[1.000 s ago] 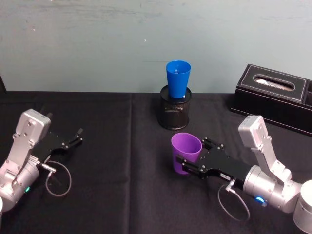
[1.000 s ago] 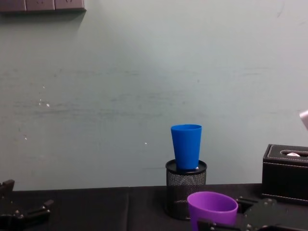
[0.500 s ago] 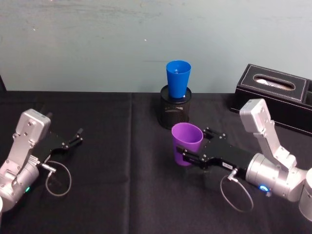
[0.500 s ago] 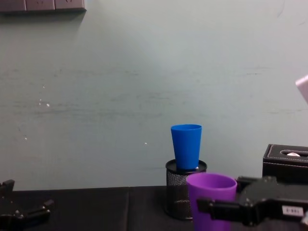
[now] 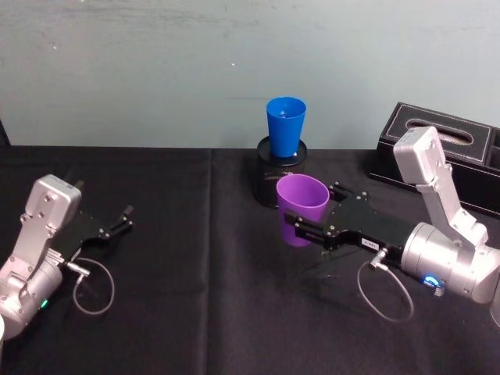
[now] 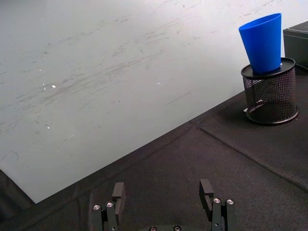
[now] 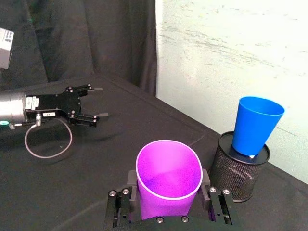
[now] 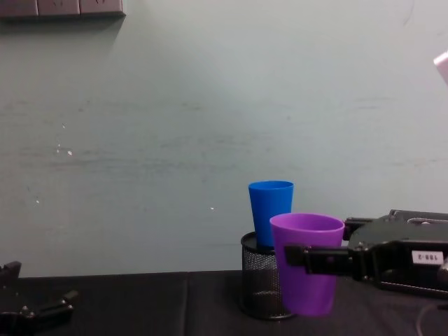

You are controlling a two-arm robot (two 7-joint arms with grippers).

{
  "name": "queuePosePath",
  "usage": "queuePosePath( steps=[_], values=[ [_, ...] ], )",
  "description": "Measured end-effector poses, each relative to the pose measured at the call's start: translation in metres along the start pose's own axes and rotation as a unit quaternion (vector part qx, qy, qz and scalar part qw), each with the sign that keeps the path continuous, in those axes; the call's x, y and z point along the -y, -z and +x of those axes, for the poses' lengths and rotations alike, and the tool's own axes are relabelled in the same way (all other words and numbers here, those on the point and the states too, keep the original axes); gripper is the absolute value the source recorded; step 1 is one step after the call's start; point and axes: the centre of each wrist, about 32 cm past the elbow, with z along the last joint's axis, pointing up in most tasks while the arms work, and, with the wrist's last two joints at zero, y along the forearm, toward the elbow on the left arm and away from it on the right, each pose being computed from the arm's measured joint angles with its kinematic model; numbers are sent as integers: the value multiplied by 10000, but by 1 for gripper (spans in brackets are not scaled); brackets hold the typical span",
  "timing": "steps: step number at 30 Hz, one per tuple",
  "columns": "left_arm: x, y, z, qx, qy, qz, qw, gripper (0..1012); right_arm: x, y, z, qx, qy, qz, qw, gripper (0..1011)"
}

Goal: Pick up one cup with a gripper and tap it against the other cup.

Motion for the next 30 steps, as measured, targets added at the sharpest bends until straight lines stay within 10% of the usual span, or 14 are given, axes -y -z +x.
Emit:
queuePosePath(
  steps=[30],
  values=[
    [0,0,0,0,0,0,10000,1011,1,-100,-6,37,-15,-46,10000,736]
  ],
)
